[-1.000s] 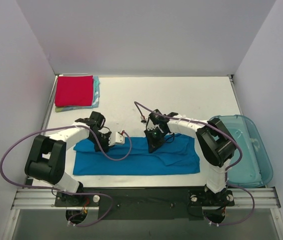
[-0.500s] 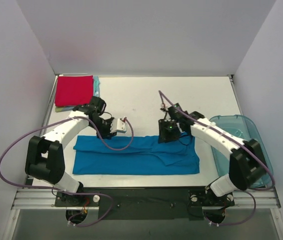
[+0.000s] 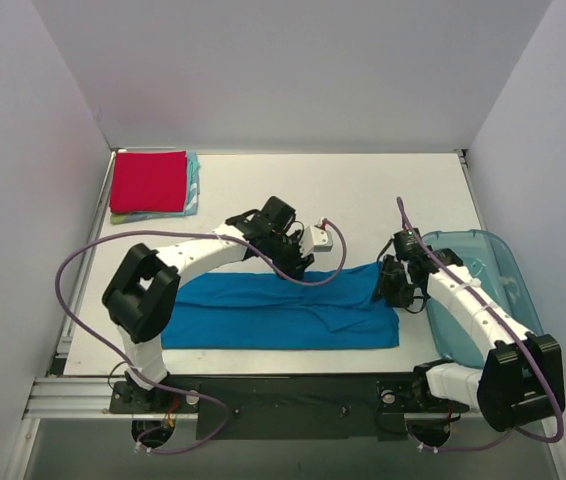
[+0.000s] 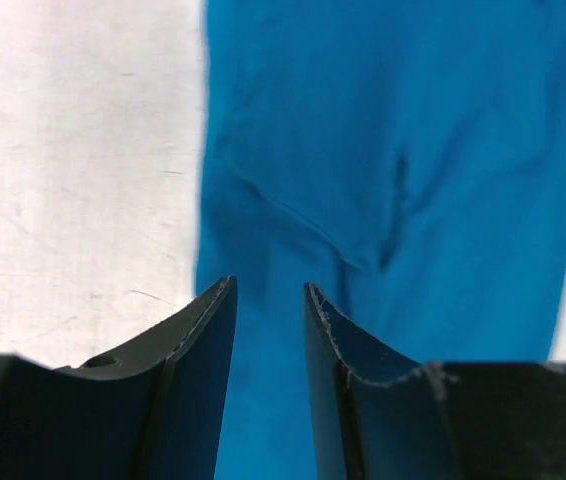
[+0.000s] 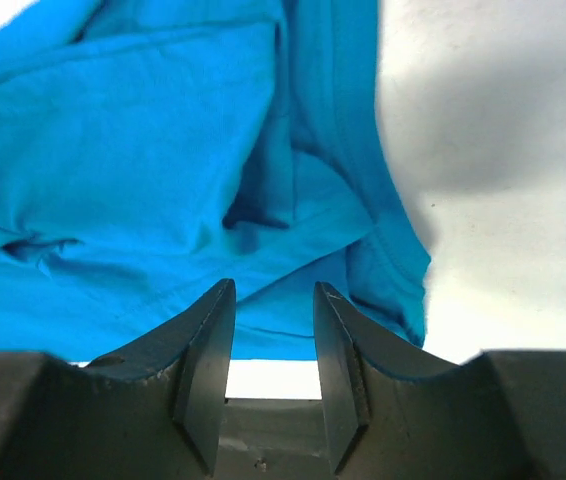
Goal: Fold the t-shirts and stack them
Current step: Fold the other side of the tshirt into a rectangle
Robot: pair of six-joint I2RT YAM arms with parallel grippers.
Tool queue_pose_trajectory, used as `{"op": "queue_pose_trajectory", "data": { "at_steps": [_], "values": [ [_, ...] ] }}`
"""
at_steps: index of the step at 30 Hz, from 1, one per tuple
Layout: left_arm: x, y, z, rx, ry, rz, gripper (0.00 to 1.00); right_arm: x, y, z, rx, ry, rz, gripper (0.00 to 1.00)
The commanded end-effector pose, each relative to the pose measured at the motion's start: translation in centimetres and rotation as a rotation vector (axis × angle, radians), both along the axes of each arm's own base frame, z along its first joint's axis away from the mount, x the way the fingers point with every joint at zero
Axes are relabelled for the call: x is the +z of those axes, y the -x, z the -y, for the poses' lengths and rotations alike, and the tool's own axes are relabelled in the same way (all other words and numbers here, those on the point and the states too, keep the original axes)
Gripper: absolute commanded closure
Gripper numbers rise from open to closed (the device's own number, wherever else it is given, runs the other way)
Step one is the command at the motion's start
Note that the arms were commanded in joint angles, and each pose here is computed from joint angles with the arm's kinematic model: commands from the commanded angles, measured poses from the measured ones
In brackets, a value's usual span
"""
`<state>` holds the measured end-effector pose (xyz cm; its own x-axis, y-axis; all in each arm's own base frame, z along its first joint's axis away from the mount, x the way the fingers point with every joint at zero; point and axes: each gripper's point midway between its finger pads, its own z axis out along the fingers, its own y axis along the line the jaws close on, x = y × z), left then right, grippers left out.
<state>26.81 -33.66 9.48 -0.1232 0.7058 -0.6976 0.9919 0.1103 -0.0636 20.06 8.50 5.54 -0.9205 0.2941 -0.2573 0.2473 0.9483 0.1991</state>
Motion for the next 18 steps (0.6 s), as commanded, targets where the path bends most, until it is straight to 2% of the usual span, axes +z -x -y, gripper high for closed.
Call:
{"op": "queue_pose_trajectory", "data": {
  "at_steps": [1, 4, 8, 13, 18],
  "values": [
    [1.3, -6.3, 1.2, 0.142, 0.019, 0.137, 0.57, 3.2, -3.3, 0.9, -0.041, 0.031, 0.094, 0.67],
    [0.2, -7.6, -0.5, 0.126, -0.013, 0.186, 0.55, 3.6, -6.1, 1.6, -0.039, 0.082, 0.098, 0.67],
    [-2.5, -5.6, -2.2, -0.013, -0.082, 0.17, 0.5, 2.2, -8.3, 2.3, -0.041, 0.13, 0.035, 0.68],
    [-3.9, -6.3, -2.0, 0.039, -0.071, 0.15, 0.48, 0.8, -10.1, 2.9, 0.0, 0.175, -0.022, 0.64],
    [-5.2, -7.0, -2.9, 0.086, -0.095, 0.126, 0.48, -1.7, -11.0, 2.7, 0.034, 0.174, -0.095, 0.65]
  ]
}}
